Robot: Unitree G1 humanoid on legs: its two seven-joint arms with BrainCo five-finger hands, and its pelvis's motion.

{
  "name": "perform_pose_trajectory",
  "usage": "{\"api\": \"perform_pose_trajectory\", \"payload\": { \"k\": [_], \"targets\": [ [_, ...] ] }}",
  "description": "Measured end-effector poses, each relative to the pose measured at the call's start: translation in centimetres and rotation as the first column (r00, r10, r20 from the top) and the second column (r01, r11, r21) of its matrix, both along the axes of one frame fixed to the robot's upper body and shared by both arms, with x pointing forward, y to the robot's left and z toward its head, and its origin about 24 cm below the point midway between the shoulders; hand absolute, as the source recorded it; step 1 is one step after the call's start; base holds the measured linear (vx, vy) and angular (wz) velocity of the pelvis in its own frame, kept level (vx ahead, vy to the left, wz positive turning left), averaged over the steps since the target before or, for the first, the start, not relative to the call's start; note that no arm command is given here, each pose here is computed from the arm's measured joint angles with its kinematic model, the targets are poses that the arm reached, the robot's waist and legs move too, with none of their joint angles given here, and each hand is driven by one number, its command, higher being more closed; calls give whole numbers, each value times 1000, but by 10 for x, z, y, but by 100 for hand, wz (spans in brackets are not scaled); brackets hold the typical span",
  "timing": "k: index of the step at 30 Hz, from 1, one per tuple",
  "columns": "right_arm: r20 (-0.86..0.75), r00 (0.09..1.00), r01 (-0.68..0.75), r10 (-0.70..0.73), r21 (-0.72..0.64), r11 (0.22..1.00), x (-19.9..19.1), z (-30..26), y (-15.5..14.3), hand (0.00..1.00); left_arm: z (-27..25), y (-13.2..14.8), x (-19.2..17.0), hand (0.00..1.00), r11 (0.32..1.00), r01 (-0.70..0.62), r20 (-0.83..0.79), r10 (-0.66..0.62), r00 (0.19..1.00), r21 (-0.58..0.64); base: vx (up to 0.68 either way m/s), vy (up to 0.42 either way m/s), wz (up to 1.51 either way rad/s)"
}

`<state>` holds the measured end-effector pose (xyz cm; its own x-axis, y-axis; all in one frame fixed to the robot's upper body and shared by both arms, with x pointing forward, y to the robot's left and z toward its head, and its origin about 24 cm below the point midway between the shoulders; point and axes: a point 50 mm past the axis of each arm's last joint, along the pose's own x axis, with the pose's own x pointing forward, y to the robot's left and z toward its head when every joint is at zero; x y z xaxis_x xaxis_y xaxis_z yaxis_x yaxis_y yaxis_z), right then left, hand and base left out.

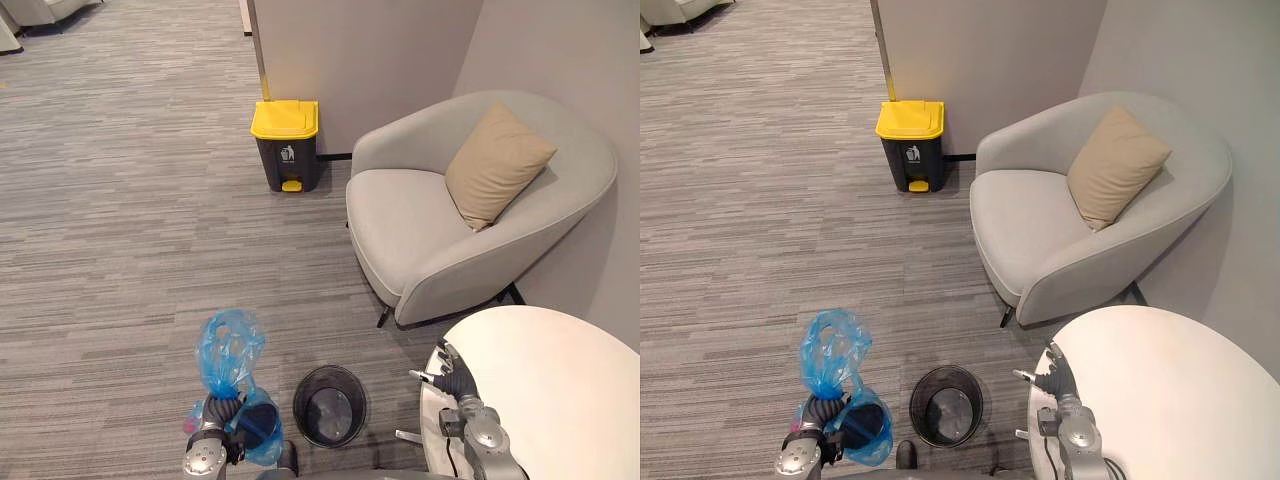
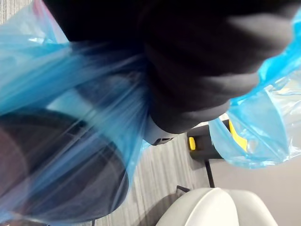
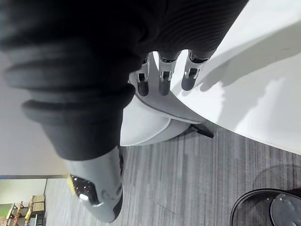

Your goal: Gather rubbish on tea table into small bin, then transfer packed bag to large trash can.

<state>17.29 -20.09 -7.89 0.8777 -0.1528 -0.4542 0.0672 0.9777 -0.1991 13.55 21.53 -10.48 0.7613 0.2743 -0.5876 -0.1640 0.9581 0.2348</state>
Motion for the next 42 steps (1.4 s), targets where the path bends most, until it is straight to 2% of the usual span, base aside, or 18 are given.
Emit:
{"api": "perform_pose_trajectory", "payload": {
  "k": [9, 14, 21, 26, 33, 37, 39, 42],
  "targets": [
    [17, 999, -28, 28, 6, 1000, 6, 3, 8, 0, -4, -1, -6, 100, 1000, 2, -25, -2, 1000, -2, -43, 11, -23],
    [109, 992, -57, 58, -10, 998, 23, 20, 21, 0, 14, -3, 18, 100, 1000, 16, 87, -16, 996, 5, -89, -2, -18],
    [217, 969, -120, 119, -11, 993, 37, 42, 40, 0, 29, -11, 27, 100, 1000, 6, 174, -3, 985, -16, -62, -95, 28],
    [271, 958, -81, 94, -59, 995, 43, 54, 28, 0, 28, -44, 28, 100, 994, 37, 188, -17, 982, -105, -179, -135, 50],
    [362, 931, -25, 48, -67, 997, 43, 76, 21, 0, 44, -41, 38, 100, 995, 73, 263, -52, 963, -70, -204, -9, 85],
    [349, 937, 0, 18, -53, 999, 43, 71, 20, 0, 47, -36, 43, 100, 993, 110, 266, -98, 959, -31, -102, 183, 61],
    [248, 969, 19, -12, -25, 1000, 37, 47, 22, 0, 35, -31, 39, 100, 992, 129, 199, -124, 972, -10, -41, 136, 75],
    [178, 983, 48, -42, -27, 998, 31, 32, 14, 0, 26, -28, 33, 100, 991, 133, 147, -131, 980, -2, 17, 144, 38]
  ]
}}
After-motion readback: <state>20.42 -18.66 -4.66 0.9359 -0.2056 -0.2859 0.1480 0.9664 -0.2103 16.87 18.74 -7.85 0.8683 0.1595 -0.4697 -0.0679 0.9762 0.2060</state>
